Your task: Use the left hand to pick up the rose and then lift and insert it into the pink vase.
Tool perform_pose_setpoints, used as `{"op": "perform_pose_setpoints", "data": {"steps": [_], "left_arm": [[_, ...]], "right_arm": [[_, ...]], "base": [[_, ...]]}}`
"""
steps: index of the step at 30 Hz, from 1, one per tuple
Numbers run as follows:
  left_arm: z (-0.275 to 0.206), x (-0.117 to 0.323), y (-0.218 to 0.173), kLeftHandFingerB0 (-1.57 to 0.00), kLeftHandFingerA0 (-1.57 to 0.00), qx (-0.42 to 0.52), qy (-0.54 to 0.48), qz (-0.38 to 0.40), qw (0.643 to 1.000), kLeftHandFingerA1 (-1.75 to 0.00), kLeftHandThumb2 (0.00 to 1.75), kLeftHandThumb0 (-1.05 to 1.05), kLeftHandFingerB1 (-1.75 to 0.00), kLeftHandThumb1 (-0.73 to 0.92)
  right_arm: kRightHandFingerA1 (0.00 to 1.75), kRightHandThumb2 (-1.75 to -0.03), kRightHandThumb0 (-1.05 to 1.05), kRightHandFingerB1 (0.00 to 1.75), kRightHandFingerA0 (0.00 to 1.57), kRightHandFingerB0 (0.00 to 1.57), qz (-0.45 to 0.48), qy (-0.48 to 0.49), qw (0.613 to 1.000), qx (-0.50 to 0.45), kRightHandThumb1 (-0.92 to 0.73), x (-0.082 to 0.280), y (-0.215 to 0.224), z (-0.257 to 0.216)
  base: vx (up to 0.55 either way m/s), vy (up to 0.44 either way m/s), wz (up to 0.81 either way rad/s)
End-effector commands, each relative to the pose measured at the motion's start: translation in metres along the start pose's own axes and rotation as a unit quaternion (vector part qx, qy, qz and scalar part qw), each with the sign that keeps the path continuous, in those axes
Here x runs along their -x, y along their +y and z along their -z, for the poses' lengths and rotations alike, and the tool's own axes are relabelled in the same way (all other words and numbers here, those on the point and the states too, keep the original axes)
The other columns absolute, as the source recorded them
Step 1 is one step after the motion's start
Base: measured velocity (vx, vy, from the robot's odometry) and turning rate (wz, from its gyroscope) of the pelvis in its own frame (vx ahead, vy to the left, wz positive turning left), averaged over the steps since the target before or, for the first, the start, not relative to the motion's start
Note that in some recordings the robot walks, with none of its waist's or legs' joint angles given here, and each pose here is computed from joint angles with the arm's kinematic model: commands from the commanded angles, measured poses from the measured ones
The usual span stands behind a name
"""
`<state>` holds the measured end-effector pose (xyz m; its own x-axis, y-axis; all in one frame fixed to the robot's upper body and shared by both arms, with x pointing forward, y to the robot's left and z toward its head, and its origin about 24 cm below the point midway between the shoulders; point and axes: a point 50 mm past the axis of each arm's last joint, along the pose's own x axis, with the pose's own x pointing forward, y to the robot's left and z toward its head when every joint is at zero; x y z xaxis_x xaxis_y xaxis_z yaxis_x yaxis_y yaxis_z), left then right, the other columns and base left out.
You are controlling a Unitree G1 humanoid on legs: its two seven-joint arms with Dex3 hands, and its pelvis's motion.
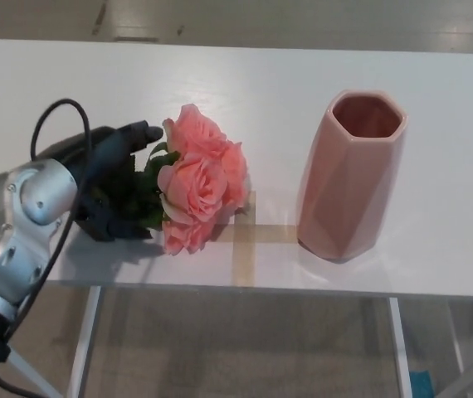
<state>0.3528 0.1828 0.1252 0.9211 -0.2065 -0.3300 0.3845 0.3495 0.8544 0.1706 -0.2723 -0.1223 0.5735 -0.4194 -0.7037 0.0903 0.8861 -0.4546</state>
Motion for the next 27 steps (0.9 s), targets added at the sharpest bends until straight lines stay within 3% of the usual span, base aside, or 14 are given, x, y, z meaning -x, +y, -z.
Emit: {"op": "perform_pose_setpoints", "data": {"steps": [1, 27], "left_arm": [[0.007, -0.005, -0.012, 0.00, 0.00, -0.037, 0.023, -0.004, 0.999, -0.15, 0.69, -0.42, -0.22, 0.31], [-0.011, -0.023, -0.018, 0.00, 0.00, -0.049, 0.027, -0.008, 0.998, -0.19, 0.70, -0.45, -0.24, 0.32]], "right_arm": [[0.50, -0.56, -0.23, 0.44, 0.71, 0.59, -0.005, 0.003, 1.000, -0.001, -0.56, 0.001, 0.002, 0.003], [0.49, -0.56, -0.22, 0.44, 0.67, 0.58, -0.009, -0.010, 1.000, -0.015, -0.56, 0.000, 0.001, -0.004]], "base": [[0.00, 0.000, 0.00], [0.00, 0.000, 0.00]]}}
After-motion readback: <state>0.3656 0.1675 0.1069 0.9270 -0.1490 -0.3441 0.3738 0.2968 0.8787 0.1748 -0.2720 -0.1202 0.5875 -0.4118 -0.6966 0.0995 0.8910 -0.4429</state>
